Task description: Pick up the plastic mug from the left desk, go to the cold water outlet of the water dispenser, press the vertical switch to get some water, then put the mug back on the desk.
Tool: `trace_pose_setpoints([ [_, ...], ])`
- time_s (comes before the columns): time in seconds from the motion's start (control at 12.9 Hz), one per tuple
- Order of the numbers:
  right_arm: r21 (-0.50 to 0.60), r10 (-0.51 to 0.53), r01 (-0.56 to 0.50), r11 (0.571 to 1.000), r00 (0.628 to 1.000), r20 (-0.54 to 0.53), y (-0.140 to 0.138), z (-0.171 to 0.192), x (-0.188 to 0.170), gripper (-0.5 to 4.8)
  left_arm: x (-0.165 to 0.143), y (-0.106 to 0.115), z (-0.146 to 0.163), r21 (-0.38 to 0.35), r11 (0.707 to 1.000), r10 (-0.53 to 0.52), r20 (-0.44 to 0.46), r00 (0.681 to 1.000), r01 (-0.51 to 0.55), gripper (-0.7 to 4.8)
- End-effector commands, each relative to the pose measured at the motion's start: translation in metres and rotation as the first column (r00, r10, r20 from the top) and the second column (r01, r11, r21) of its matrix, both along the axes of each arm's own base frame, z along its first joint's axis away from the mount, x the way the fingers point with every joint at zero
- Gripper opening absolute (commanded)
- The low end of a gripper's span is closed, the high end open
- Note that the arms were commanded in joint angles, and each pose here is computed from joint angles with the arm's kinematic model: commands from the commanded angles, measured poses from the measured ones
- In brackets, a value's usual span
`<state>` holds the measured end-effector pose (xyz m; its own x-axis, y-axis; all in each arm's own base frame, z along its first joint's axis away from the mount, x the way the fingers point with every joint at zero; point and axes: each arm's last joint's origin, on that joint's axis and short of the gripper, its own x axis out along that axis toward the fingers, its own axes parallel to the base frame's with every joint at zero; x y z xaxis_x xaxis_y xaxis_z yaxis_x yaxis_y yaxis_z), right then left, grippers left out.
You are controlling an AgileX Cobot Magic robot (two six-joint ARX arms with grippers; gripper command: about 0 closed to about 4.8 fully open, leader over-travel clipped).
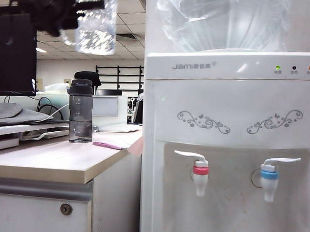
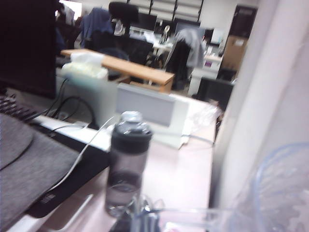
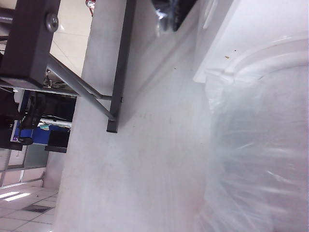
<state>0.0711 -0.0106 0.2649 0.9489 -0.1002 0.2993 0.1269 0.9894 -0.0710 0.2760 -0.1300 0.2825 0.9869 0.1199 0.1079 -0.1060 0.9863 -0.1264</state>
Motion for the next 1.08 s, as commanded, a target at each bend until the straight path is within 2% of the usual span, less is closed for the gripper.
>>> trace_pose_setpoints([
  [0.08, -0.004, -0.001, 0.001, 1.000, 1.000, 0.012, 0.000, 0.002, -0.001, -0.01, 0.004, 0.018, -0.004, -0.055, 0.998, -0.017, 0.020, 1.000, 0.018, -0.05],
  [0.15, -0.004, -0.001, 0.001, 1.000, 1.000, 0.013, 0.000, 0.002, -0.001, 0.00, 0.004, 0.034, -0.023, -0.057, 0.998, -0.020, -0.012, 1.000, 0.020, -0.05],
  [0.23, -0.005, 0.000, 0.000, 1.000, 1.000, 0.013, 0.000, 0.002, -0.001, -0.01, 0.003, 0.040, -0.033, -0.055, 0.998, -0.026, -0.041, 0.999, 0.023, -0.05],
  [0.31, -0.004, -0.001, 0.001, 1.000, 1.000, 0.012, 0.000, 0.002, -0.001, -0.01, 0.014, 0.043, -0.079, -0.071, 0.997, -0.019, -0.019, 1.000, 0.018, -0.05],
  [0.46, -0.004, -0.001, 0.001, 1.000, 1.000, 0.012, 0.000, 0.002, -0.001, -0.01, 0.023, 0.043, -0.101, -0.086, 0.996, -0.012, -0.021, 1.000, 0.010, -0.05],
  [0.62, -0.004, 0.000, 0.000, 1.000, 1.000, 0.013, 0.000, 0.002, -0.001, 0.00, 0.034, 0.047, -0.137, -0.102, 0.995, -0.013, -0.039, 0.999, 0.009, -0.05],
  [1.0, -0.003, 0.001, -0.001, 1.000, 1.000, 0.004, 0.000, 0.001, -0.001, -0.01, 0.040, 0.058, -0.171, -0.114, 0.993, -0.007, -0.128, 0.992, -0.007, -0.05],
  [1.08, 0.003, 0.001, -0.001, 1.000, 1.000, -0.027, 0.000, -0.002, 0.000, -0.01, 0.042, 0.064, -0.182, -0.129, 0.992, -0.011, -0.107, 0.994, -0.003, -0.05],
])
